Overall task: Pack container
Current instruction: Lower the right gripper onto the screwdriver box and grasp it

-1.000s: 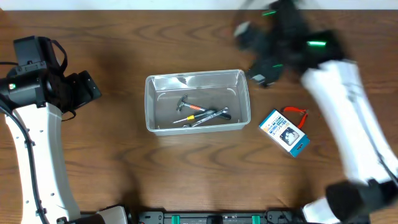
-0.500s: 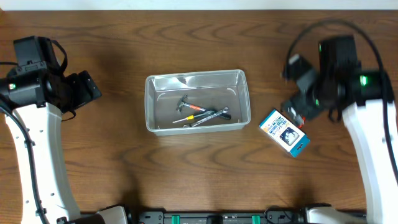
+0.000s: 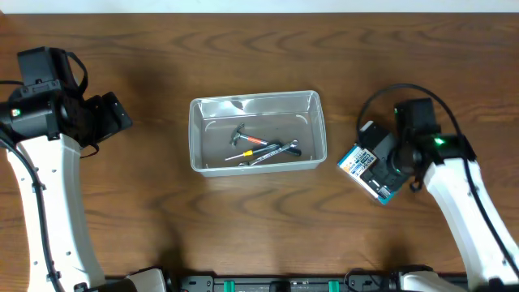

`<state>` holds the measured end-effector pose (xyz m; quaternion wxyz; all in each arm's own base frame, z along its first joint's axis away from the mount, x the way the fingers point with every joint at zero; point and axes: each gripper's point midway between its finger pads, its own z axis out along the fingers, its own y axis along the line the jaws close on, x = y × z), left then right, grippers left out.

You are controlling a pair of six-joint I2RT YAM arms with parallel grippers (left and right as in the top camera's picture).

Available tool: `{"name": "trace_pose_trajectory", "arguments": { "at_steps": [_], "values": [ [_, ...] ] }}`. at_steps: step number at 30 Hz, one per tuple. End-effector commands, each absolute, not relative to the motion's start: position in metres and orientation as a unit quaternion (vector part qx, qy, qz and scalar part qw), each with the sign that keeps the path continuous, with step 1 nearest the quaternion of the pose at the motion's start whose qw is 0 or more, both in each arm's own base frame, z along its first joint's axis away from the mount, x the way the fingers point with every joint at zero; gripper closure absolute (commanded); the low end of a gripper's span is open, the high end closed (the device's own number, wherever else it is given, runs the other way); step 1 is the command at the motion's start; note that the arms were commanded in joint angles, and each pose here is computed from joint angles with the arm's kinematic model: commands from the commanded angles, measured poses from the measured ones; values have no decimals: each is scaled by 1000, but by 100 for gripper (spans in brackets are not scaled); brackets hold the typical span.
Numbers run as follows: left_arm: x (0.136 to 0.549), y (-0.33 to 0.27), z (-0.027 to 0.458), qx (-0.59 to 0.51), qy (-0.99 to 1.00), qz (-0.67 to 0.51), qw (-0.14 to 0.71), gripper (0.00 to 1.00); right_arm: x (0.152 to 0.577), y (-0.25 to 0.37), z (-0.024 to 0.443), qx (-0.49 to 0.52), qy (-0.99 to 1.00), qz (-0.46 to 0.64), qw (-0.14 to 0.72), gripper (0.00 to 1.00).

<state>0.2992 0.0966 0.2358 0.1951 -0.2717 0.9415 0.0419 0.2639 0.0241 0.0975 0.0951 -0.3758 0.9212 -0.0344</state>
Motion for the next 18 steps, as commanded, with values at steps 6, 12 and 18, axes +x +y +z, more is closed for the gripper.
{"name": "trace_pose_trajectory", "arguments": {
  "at_steps": [6, 12, 18],
  "values": [
    [300, 99, 237, -277, 940, 47, 195, 2, 271, 25, 54, -410, 911, -21, 35, 1],
    [302, 99, 238, -277, 939, 47, 200, 2, 275, 25, 31, -422, 907, -13, 11, 1],
    [304, 100, 239, -276, 938, 47, 204, 2, 275, 25, 9, -422, 907, -5, -14, 1]
  ]
}}
